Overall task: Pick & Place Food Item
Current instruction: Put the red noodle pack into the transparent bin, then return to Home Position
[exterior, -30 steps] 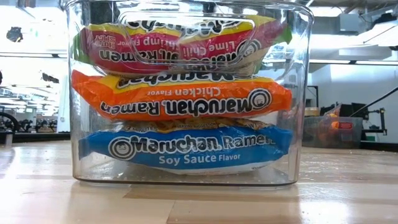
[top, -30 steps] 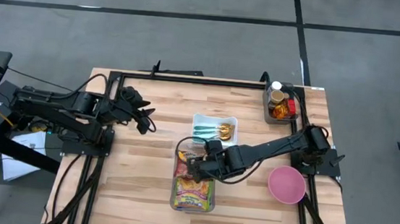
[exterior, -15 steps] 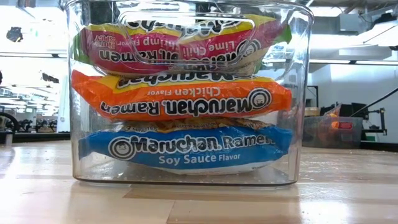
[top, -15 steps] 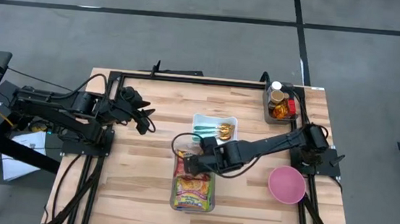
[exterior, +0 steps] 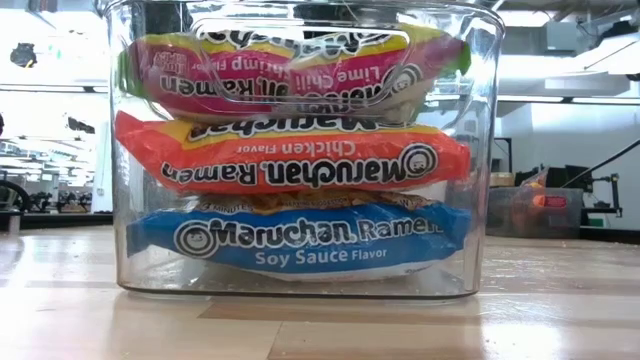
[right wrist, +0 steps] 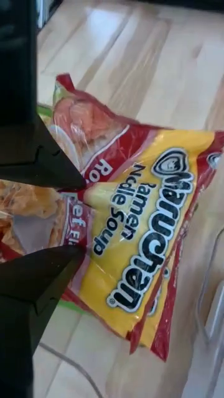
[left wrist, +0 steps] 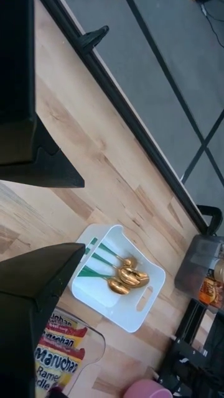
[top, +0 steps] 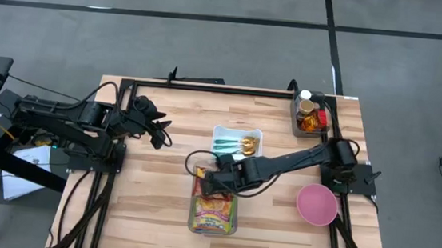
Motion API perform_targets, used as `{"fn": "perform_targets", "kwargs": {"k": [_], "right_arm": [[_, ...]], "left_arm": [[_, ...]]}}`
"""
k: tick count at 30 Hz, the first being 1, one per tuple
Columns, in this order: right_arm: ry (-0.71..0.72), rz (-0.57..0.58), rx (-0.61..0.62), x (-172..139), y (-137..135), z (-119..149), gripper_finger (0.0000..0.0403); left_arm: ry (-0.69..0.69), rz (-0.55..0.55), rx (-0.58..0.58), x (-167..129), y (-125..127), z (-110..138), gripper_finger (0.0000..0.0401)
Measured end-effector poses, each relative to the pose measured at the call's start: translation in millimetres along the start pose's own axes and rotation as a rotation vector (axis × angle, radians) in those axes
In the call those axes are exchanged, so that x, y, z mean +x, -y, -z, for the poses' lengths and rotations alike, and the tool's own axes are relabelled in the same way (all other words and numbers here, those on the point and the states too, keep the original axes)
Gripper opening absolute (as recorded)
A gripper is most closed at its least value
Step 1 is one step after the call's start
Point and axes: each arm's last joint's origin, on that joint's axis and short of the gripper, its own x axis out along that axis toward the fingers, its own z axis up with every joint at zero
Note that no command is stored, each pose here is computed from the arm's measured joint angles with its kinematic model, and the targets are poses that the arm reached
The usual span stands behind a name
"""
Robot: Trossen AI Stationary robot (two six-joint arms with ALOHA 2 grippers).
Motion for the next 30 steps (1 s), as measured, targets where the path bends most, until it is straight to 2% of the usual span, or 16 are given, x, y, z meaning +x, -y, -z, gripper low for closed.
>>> {"fn": "perform_targets", "kwargs": {"k": [5, 12, 15, 18, 20, 24, 27, 30], "right_arm": [[-0.002, 0.02, 0.0, -1.0, 2.1, 1.8, 0.0154], [0.085, -0.02, 0.008, -35.1, -4.6, -0.4, 0.0154], [0.084, 0.026, 0.0, -33.7, -1.2, 0.3, 0.0154], [0.117, 0.014, -0.002, -34.7, -2.9, 2.0, 0.0154], [0.168, 0.007, -0.013, -39.7, -3.1, 5.3, 0.0154], [0.274, 0.025, -0.068, -70.2, 5.6, 17.3, 0.0154], [0.318, 0.129, -0.091, -92.3, 24.8, 27.0, 0.0152], [0.33, 0.264, -0.084, -115.0, 48.3, 33.2, 0.0146]], "left_arm": [[0.0, 0.0, -0.001, 0.0, 0.0, 0.0, 0.0149], [0.001, 0.0, -0.006, 0.0, 0.1, -0.1, 0.0149], [0.003, 0.003, -0.008, -0.1, 0.2, -0.4, 0.0149], [-0.008, 0.021, -0.004, -0.1, 0.8, -0.1, 0.0149], [-0.027, 0.055, 0.018, -0.2, 2.0, 0.6, 0.0149], [-0.048, 0.124, 0.105, -3.9, 7.4, 3.6, 0.0149], [-0.047, 0.156, 0.137, -7.8, 10.3, 5.6, 0.0149], [-0.033, 0.172, 0.116, -12.5, 8.4, 4.7, 0.0149]]}}
